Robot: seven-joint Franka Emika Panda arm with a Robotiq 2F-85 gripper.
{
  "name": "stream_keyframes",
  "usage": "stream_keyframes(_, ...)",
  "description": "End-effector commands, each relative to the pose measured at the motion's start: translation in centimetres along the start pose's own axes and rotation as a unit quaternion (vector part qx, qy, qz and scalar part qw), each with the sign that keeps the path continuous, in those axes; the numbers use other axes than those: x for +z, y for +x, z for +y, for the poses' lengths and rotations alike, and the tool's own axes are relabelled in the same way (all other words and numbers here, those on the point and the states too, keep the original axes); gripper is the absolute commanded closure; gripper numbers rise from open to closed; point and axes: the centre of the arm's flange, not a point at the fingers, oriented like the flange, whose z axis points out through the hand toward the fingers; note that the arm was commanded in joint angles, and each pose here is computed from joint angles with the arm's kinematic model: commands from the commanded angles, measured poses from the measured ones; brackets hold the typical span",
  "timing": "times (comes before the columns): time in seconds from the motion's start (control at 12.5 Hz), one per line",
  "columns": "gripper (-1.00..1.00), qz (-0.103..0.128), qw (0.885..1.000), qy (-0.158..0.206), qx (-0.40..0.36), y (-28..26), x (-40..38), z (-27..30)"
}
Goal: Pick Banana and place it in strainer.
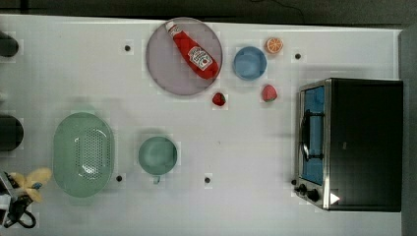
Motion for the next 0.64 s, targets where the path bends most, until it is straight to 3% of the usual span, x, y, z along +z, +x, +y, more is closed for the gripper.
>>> stream_keyframes(0.08,0.07,0.025,0.980,0.008,0.196,7.7,2.2,-2.5)
stream_keyframes(0.4,-0.85,0.013,0.980,0.007,0.198,8.1,4.0,-3.0)
stream_keyframes(0.48,-0.99,0.013,0.980,0.009,0.201,8.3,3.8,-3.1)
stream_keyframes(0.64,-1.00,0.012,0.978,0.022,0.208,9.2,3.0,-3.4)
